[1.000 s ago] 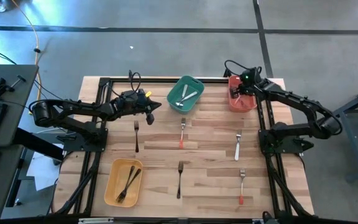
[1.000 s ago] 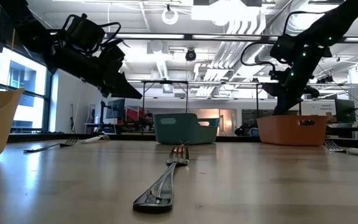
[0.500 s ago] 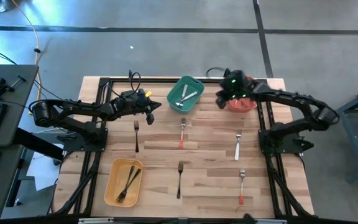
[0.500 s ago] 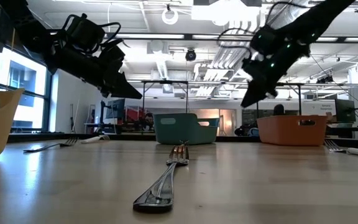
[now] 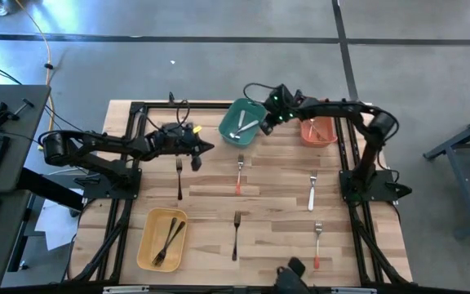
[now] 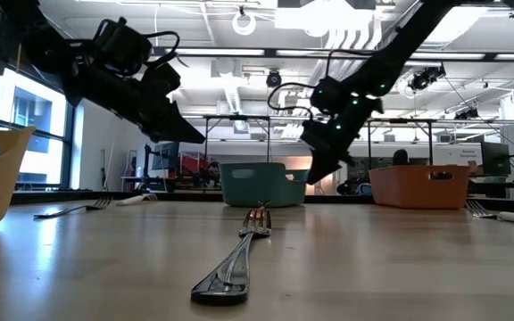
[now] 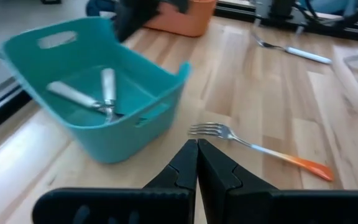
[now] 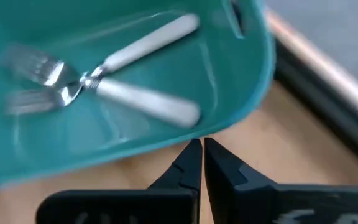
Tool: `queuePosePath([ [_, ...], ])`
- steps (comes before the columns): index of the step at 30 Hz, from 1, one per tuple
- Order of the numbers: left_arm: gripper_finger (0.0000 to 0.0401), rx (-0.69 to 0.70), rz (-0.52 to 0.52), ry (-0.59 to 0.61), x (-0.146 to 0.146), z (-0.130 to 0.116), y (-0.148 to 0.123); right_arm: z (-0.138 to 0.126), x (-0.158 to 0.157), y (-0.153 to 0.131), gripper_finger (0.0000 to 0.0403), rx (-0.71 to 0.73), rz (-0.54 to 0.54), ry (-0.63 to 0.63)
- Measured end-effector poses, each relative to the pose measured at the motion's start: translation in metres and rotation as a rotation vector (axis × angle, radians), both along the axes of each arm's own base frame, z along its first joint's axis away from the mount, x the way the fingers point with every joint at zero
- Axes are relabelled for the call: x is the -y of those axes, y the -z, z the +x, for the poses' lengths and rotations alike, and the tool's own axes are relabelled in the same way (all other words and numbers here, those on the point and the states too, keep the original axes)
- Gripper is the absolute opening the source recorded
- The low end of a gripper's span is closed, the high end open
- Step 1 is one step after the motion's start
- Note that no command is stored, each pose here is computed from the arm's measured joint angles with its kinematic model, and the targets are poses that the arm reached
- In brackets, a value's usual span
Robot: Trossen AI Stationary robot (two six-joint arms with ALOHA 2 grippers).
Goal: Sort silverware by color (type)
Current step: Adjust the green bin, then put the white fork into the green bin
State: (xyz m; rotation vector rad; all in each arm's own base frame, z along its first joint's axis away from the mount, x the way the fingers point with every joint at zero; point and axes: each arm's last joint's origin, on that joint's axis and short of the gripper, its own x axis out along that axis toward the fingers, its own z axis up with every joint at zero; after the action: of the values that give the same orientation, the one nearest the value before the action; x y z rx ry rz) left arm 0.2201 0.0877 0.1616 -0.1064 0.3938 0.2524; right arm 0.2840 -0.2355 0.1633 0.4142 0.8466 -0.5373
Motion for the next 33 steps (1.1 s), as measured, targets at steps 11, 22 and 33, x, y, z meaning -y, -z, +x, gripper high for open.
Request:
queuePosePath([
  [11,0.0000,-0.017,0.019,-0.022,0.005,0.002,0.001,0.023,0.033,-0.047,0.0000,0.040,-0.200,-0.028],
  [22,0.0000,-0.090,-0.047,-0.244,-0.004,-0.002,0.000,0.015,0.014,-0.040,0.0000,-0.035,-0.163,-0.173],
  [33,0.0037,-0.394,-0.166,-0.614,-0.008,-0.023,-0.020,-0.048,-0.041,-0.056,0.0000,0.179,-0.271,-0.144],
])
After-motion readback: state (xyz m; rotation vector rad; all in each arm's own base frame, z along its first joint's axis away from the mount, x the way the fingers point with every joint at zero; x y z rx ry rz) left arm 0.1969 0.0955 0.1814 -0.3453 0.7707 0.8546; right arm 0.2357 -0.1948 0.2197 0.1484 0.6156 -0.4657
